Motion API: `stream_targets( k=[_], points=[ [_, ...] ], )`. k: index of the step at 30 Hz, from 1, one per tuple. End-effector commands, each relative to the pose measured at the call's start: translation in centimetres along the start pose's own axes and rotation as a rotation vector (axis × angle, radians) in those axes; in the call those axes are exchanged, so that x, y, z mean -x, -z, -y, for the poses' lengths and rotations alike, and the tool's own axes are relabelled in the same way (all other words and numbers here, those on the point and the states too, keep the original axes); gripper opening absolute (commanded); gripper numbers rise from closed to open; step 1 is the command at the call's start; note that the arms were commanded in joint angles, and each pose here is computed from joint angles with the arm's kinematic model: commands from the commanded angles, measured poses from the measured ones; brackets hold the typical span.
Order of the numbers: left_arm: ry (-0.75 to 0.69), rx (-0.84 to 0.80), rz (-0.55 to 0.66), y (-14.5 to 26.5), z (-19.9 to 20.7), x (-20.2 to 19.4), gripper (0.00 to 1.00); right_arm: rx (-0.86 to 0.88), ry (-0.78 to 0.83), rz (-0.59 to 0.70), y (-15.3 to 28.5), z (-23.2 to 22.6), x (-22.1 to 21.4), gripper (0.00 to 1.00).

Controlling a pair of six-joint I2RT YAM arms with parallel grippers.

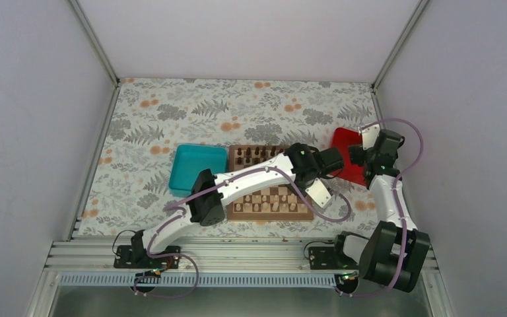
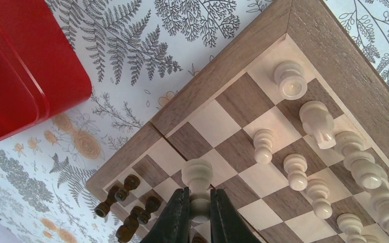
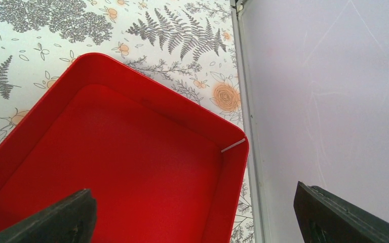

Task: Set up the chess pieces on the board
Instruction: Place the chess piece on the chessboard.

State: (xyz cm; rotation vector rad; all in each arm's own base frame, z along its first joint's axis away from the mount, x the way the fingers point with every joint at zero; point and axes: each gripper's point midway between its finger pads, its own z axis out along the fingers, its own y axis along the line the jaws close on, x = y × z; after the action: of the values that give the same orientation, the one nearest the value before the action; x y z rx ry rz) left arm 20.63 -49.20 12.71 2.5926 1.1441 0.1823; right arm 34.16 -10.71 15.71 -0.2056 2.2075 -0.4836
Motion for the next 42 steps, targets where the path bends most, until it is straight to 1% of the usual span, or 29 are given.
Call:
stream_targets(
  k=[1,11,13,22,42],
  points=[
    [-0.038,-0.030,0.001,-1.4,0.5,0.5,0.03,0.003,-0.027,0.032,0.4,0.6,1.0,1.00],
    [-0.053,-0.061,-0.024,-3.6,1.1,0.4,0.03,0.033,-0.023,0.035,0.4,0.0,0.9,1.00],
    [-0.083,-0.064,-0.016,-3.6,1.7,1.9,0.03,0.036,-0.024,0.035,0.4,-0.1,0.9,1.00],
    [-0.109,-0.078,0.001,-3.9,2.5,3.0,0.03,0.052,-0.021,0.032,0.3,-0.4,0.7,1.00],
    [-0.104,-0.128,-0.051,-5.4,3.6,1.4,0.03,0.078,-0.018,0.029,0.3,-1.0,0.5,1.00]
  ],
)
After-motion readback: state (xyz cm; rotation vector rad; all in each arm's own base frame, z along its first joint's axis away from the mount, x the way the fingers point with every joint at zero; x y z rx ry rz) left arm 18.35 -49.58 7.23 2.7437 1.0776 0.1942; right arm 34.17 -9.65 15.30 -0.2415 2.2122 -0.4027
